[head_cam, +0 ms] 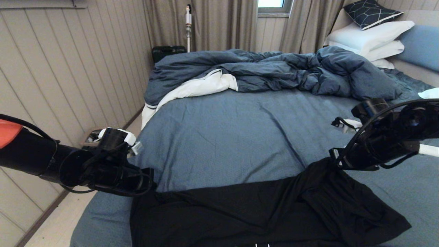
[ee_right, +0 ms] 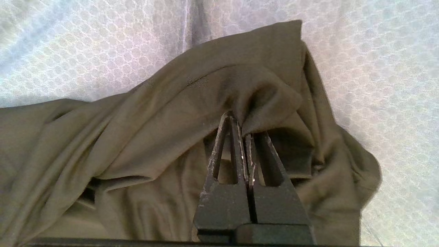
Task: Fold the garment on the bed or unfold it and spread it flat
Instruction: Fold the black T-shirt
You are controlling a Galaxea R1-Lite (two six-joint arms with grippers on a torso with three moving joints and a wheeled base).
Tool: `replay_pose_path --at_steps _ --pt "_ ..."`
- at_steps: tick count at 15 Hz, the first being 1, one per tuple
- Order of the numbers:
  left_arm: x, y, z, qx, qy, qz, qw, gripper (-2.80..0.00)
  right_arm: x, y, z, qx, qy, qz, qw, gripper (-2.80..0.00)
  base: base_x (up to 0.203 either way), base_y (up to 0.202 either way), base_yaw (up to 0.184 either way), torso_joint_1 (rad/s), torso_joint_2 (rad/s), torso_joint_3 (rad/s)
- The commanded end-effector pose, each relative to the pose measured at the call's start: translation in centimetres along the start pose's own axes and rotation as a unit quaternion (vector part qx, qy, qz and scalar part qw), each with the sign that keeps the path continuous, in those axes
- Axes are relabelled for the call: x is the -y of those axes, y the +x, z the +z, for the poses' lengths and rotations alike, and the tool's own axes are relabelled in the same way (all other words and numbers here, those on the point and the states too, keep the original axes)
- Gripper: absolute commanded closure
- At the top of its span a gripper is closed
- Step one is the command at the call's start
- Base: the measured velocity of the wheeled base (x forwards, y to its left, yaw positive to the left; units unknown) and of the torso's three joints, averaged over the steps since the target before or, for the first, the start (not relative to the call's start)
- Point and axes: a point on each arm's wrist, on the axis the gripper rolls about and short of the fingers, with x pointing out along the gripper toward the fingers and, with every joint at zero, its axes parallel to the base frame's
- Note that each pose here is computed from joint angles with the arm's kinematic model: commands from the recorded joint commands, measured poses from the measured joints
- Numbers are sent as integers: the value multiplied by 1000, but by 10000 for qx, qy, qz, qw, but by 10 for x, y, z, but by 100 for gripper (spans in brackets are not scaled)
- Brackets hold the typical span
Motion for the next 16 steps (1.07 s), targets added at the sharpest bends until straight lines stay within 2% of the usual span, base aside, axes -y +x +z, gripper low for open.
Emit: replay_pose_path --at_steps 1,5,8,11,13,16 --pt "0 1 0 -29 -16 2 10000 0 -1 -17 -2 191 8 -1 9998 0 0 0 0 0 0 0" --pt "-1 2 -1 -48 -12 0 10000 0 -2 -65 -25 568 -39 -22 9984 0 0 0 0 0 0 0" --pt "-1 5 -2 -91 -16 10 10000 0 0 -78 -58 264 -12 -75 9996 0 0 0 0 0 0 0" --pt "0 6 -2 -103 -6 6 9999 0 12 -80 -84 53 74 -244 9997 0 0 0 0 0 0 0" --pt "-1 7 -2 -118 -9 11 9999 0 21 -79 -93 -36 96 -356 9993 0 0 0 0 0 0 0" --pt "-1 7 -2 -118 -9 11 9999 0 45 -74 -105 -262 244 -635 9973 0 0 0 0 0 0 0"
